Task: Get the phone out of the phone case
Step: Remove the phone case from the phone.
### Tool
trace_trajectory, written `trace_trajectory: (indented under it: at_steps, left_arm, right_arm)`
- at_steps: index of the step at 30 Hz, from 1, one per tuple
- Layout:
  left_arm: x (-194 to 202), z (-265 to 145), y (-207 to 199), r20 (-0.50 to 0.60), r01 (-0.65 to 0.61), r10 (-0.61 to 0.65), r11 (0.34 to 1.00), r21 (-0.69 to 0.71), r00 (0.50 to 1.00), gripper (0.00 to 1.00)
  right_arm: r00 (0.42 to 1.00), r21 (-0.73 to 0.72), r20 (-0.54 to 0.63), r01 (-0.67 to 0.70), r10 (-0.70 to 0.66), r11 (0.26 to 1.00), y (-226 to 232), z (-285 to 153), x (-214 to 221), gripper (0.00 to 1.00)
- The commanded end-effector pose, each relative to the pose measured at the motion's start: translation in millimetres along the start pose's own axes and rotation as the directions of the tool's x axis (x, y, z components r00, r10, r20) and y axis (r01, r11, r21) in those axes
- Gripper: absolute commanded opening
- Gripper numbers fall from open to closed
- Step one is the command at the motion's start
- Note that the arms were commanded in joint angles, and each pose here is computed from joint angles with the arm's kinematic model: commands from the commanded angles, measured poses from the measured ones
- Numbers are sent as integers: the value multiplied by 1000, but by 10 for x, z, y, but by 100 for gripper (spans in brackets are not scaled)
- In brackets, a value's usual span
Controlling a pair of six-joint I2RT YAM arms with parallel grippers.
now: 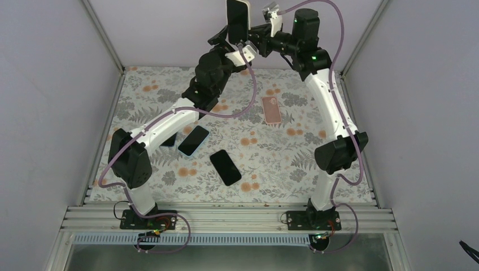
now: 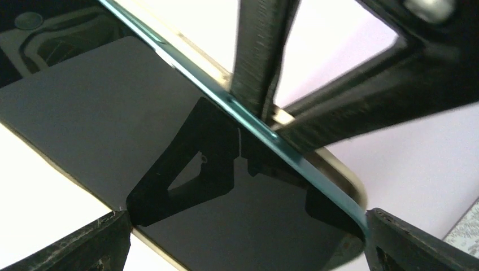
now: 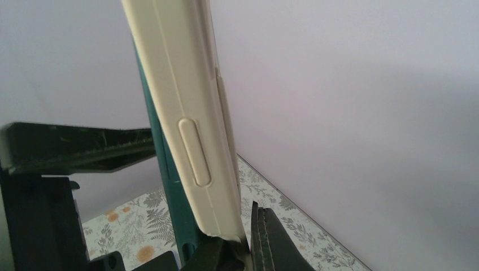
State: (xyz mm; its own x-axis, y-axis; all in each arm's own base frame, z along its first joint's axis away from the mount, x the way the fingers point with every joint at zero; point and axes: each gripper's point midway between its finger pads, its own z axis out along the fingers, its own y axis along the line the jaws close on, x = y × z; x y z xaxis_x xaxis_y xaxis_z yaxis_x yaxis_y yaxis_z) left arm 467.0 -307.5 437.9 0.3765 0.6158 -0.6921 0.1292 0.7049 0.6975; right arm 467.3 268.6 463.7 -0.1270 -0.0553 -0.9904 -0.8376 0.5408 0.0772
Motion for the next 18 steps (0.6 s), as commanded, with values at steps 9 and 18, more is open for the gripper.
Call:
trace_trajectory:
  at_steps: [9,18]
  left_arm:
    - [-273,-61,289,50,116,-117,993,26,992,100]
    - [-308,-63,350,55,152,-155,987,59,986,100]
  right_arm:
    - [992,-50,103,75,-70,996,269,-167,-387,3]
    - [992,-45,90,92,-88,995,283,-142,-343,3]
